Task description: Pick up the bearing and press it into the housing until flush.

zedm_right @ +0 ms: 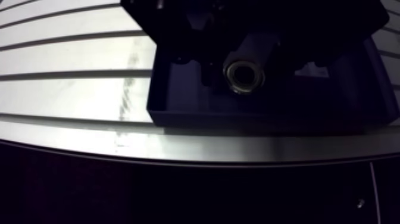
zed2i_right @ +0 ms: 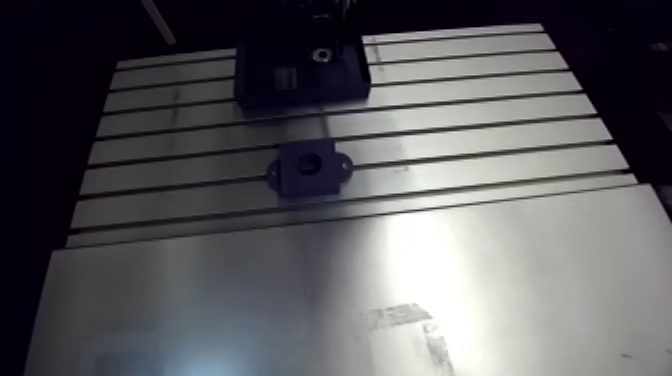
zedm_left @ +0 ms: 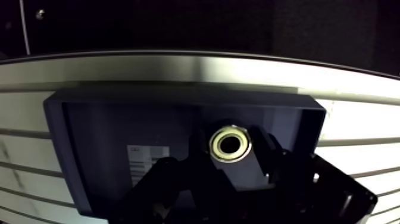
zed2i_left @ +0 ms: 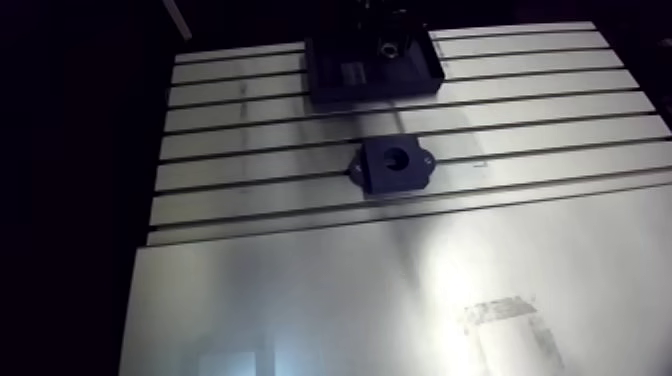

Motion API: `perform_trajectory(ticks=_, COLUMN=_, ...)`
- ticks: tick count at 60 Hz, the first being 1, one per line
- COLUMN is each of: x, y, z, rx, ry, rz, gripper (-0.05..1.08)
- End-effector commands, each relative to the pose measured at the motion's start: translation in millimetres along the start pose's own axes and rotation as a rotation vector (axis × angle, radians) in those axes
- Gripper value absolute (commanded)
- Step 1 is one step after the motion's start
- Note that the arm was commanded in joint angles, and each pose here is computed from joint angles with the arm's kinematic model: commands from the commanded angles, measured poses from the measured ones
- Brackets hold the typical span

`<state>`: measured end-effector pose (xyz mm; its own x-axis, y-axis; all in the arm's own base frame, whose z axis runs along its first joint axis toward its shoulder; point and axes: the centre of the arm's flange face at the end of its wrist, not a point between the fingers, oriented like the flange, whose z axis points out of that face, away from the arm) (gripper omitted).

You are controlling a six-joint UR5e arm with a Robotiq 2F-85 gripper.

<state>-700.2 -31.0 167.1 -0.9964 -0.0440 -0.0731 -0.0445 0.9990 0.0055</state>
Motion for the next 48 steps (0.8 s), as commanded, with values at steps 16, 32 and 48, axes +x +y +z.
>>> perform_trajectory(ticks=16, x=-0.3, y=-0.1, z=-0.3, rx=0.0, ry=0.0, rz=0.0, gripper=0.5)
perform_trajectory(ticks=32, x=1.3, y=0.3, z=-3.8, rx=-0.001, ry=0.007, rz=0.0, gripper=0.5)
perform_trajectory(ticks=48, x=1.9, y=-0.7, z=-3.6, rx=-0.001, ry=0.007, rz=-0.001, gripper=0.51)
